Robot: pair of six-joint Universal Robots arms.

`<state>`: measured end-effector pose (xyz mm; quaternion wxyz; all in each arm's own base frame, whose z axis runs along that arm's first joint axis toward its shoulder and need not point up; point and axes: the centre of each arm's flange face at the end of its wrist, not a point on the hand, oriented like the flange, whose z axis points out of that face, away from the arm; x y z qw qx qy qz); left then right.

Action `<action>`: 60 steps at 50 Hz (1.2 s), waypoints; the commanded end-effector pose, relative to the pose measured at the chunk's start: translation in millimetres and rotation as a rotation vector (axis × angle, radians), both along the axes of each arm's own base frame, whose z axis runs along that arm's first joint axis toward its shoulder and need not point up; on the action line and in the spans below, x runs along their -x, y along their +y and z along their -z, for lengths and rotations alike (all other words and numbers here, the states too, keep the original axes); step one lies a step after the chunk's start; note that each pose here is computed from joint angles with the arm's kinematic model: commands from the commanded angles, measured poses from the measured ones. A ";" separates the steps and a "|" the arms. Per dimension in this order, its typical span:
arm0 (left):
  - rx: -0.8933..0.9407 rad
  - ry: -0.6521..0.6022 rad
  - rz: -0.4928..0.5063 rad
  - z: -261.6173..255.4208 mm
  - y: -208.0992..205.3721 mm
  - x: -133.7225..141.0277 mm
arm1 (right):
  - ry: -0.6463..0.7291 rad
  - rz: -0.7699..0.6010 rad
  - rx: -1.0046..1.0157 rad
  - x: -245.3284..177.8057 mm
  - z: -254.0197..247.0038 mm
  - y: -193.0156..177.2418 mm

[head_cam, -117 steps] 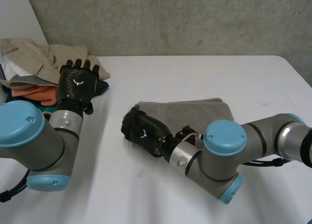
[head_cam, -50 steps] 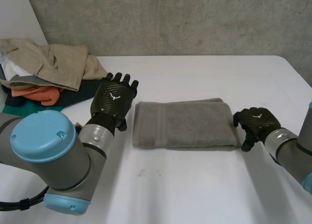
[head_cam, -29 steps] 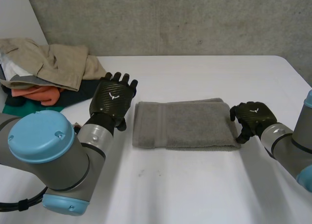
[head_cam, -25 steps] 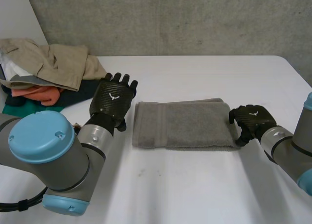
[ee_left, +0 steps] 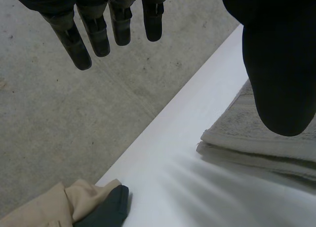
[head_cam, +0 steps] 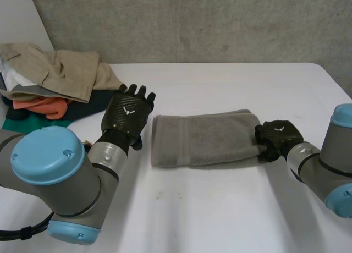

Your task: Fold the laundry.

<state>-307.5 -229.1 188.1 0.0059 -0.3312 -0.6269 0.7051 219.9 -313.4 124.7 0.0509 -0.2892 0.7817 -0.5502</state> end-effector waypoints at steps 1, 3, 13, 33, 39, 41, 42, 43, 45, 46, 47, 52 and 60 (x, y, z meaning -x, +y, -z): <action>0.007 0.005 -0.025 -3.5 -5.9 -5.6 | 0.097 -0.008 0.193 -18.3 -39.6 -14.3; 0.010 0.007 -0.034 -4.6 -8.2 -7.6 | 0.133 -0.088 0.279 -46.1 -56.2 -2.6; 0.026 0.033 -0.086 -12.9 -22.6 -19.4 | 0.094 -0.619 0.443 -174.6 -47.2 108.8; 0.016 0.167 0.034 -27.4 -23.5 29.8 | -0.444 -0.179 0.057 -111.3 -97.1 50.9; -0.155 0.152 0.047 -2.6 -22.2 42.8 | -0.405 -0.191 -0.055 -112.1 -75.2 36.9; -0.197 0.136 0.041 4.9 -21.6 43.1 | -0.388 -0.193 -0.105 -114.5 -62.8 28.9; -0.216 0.126 0.037 8.5 -21.8 42.4 | -0.380 -0.196 -0.126 -115.6 -58.4 27.2; -0.246 0.102 0.026 14.3 -21.0 41.0 | -0.374 -0.196 -0.145 -116.5 -54.1 25.4; -0.272 0.082 0.018 19.6 -21.4 39.6 | -0.354 -0.197 -0.204 -120.0 -41.0 20.5; -0.284 0.073 0.015 21.6 -21.3 38.7 | -0.347 -0.197 -0.221 -121.1 -36.9 19.0; -0.305 0.054 0.010 26.3 -21.1 37.7 | -0.338 -0.197 -0.241 -122.5 -31.7 18.4; -0.372 -0.001 -0.002 40.8 -20.6 33.9 | -0.254 -0.198 -0.301 -127.3 -4.7 14.3; -0.417 -0.056 -0.008 45.0 -22.2 28.8 | -0.166 -0.219 -0.185 -126.1 -25.7 12.9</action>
